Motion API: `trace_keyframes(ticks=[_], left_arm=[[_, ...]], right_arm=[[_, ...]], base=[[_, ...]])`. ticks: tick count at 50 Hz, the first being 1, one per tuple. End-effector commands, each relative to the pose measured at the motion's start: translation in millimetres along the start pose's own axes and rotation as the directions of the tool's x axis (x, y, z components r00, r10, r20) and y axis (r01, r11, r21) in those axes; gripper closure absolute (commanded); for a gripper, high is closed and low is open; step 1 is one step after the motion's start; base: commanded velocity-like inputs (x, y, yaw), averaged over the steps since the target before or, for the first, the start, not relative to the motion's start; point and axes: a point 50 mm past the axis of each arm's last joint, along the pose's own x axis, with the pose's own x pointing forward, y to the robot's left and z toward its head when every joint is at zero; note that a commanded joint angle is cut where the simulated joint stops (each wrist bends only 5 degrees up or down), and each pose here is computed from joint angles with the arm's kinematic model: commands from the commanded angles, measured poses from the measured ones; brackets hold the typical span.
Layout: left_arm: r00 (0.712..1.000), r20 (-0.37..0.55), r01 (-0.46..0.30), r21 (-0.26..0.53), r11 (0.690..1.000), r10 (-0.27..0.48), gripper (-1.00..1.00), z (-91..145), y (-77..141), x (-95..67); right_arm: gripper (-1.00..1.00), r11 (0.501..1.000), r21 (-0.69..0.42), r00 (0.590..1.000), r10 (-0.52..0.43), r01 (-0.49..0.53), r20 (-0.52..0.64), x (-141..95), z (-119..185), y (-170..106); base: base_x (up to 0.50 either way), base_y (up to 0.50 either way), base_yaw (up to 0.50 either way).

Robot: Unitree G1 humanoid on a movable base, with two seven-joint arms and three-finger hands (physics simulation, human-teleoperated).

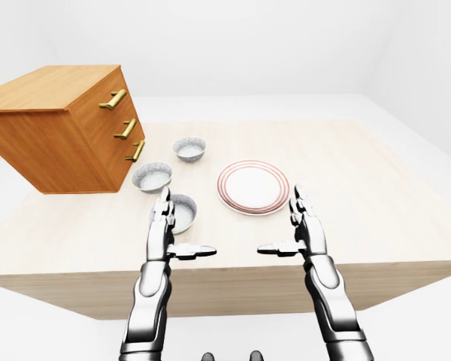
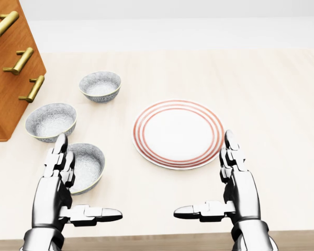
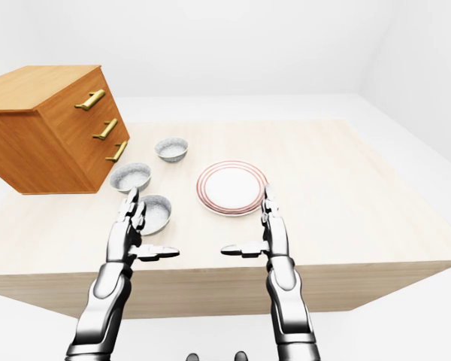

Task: Put the bowl at the front on the plate.

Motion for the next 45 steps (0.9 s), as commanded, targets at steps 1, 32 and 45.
trace_keyframes(ticks=[1,32,45], left_arm=[[0.999,0.024,-0.021,0.004,1.0,0.021,-1.0,7.9,13.5,-5.9],[0.686,0.167,-0.709,-0.066,0.702,0.708,-1.0,31.3,94.3,-55.0],[0.465,0.124,-0.873,-0.1,0.477,0.876,-1.0,26.5,130.2,-103.5]], right_arm=[[-1.0,1.0,-0.008,1.0,-0.004,0.004,-0.007,2.4,-1.8,-7.2],[-1.0,1.0,-0.013,1.0,-0.005,0.005,-0.008,4.5,-2.6,-8.1],[-1.0,1.0,-0.021,1.0,0.003,-0.003,-0.008,4.4,-2.3,-7.3]], base=[[0.0,0.0,0.0],[0.0,0.0,0.0],[0.0,0.0,0.0]])
